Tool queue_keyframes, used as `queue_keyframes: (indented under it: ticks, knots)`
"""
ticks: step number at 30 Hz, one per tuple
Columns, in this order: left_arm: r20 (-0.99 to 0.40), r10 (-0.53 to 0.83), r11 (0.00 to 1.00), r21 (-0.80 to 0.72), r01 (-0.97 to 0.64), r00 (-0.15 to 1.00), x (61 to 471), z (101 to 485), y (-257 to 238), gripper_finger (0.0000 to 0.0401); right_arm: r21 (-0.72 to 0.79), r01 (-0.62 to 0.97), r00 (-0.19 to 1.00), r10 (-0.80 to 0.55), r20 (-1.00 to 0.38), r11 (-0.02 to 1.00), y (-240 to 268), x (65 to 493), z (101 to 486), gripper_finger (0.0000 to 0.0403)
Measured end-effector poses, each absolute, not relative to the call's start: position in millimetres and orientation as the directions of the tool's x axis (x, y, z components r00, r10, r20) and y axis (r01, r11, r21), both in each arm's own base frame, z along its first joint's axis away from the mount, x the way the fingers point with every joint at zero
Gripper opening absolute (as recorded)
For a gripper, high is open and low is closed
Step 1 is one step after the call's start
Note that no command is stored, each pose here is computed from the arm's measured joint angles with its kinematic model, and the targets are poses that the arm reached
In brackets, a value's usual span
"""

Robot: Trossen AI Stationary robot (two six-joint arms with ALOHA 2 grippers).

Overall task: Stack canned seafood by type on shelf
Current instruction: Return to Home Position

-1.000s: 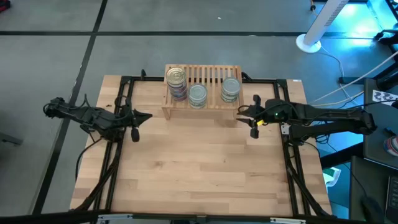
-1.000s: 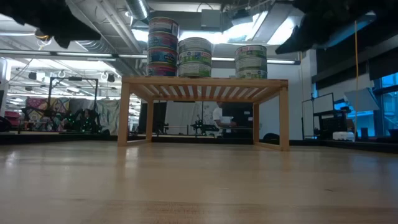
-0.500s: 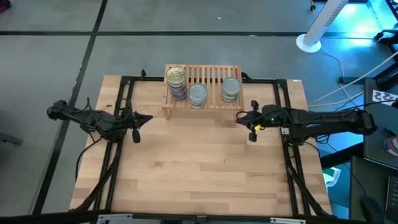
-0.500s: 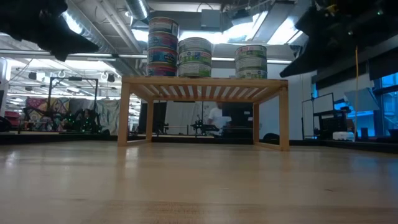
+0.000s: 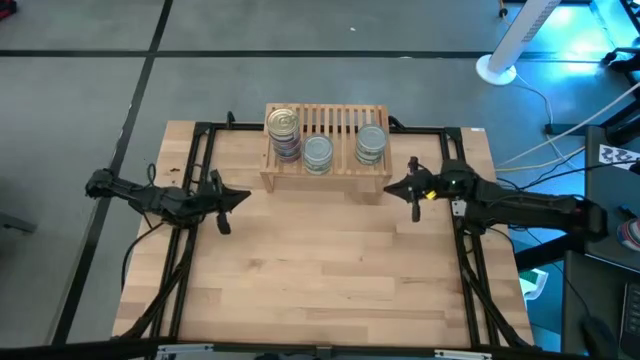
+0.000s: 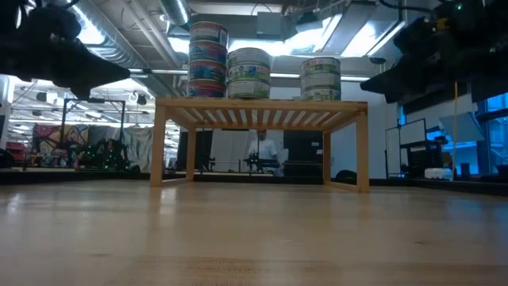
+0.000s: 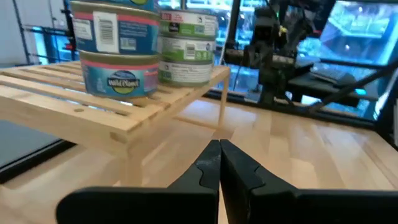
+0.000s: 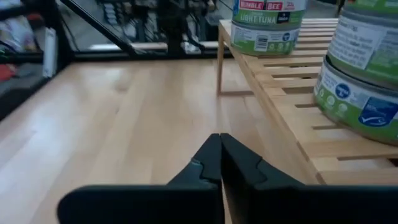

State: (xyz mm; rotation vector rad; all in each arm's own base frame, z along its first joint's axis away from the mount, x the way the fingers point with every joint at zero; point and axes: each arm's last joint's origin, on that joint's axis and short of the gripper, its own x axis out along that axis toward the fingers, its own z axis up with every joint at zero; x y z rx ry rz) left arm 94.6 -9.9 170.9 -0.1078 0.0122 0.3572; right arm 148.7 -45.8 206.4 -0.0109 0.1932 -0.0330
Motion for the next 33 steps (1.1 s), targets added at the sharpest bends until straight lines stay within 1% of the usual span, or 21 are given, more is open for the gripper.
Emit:
queue_keyframes:
  ticks: [4, 8, 13, 18, 22, 26, 29, 33]
  knots:
    - [0.02, 0.386, 0.92, -0.076, -0.383, 0.922, 96.3, 170.4, -5.4, 0.0001, 0.027, 0.0, 0.989, 0.004, -0.148, 1.0, -56.7, 141.3, 196.7, 0.0011]
    - [0.023, 0.453, 0.891, -0.031, -0.453, 0.891, 96.2, 169.4, 1.8, 0.0001, 0.071, 0.011, 0.987, 0.001, -0.162, 0.997, -67.5, 132.8, 187.6, 0.0011]
    - [0.021, 0.527, 0.849, 0.028, -0.527, 0.85, 95.8, 169.2, 10.0, 0.0001, 0.092, 0.029, 0.986, -0.014, -0.164, 0.995, -81.1, 120.7, 180.8, 0.0012]
    - [0.022, 0.552, 0.832, 0.055, -0.552, 0.834, 95.5, 169.2, 14.5, 0.0001, 0.123, 0.024, 0.987, -0.005, -0.159, 0.992, -91.2, 106.8, 172.7, 0.0012]
    - [0.022, 0.576, 0.816, 0.048, -0.576, 0.817, 95.0, 169.2, 17.4, 0.0001, 0.189, -0.024, 0.988, 0.052, -0.144, 0.982, -93.8, 96.6, 165.1, 0.0012]
    - [0.021, 0.59, 0.807, 0.015, -0.59, 0.807, 94.7, 169.2, 19.1, 0.0001, 0.278, -0.059, 0.988, 0.097, -0.124, 0.959, -93.2, 92.6, 165.5, 0.0012]
    - [0.021, 0.59, 0.807, -0.001, -0.59, 0.807, 94.7, 169.2, 19.1, 0.0001, 0.295, -0.056, 0.989, 0.093, -0.112, 0.954, -91.7, 91.9, 168.3, 0.0012]
    - [0.021, 0.589, 0.808, -0.006, -0.589, 0.808, 94.7, 169.2, 19.1, 0.0001, 0.262, -0.03, 0.994, 0.058, -0.097, 0.965, -85.8, 94.5, 174.1, 0.0005]
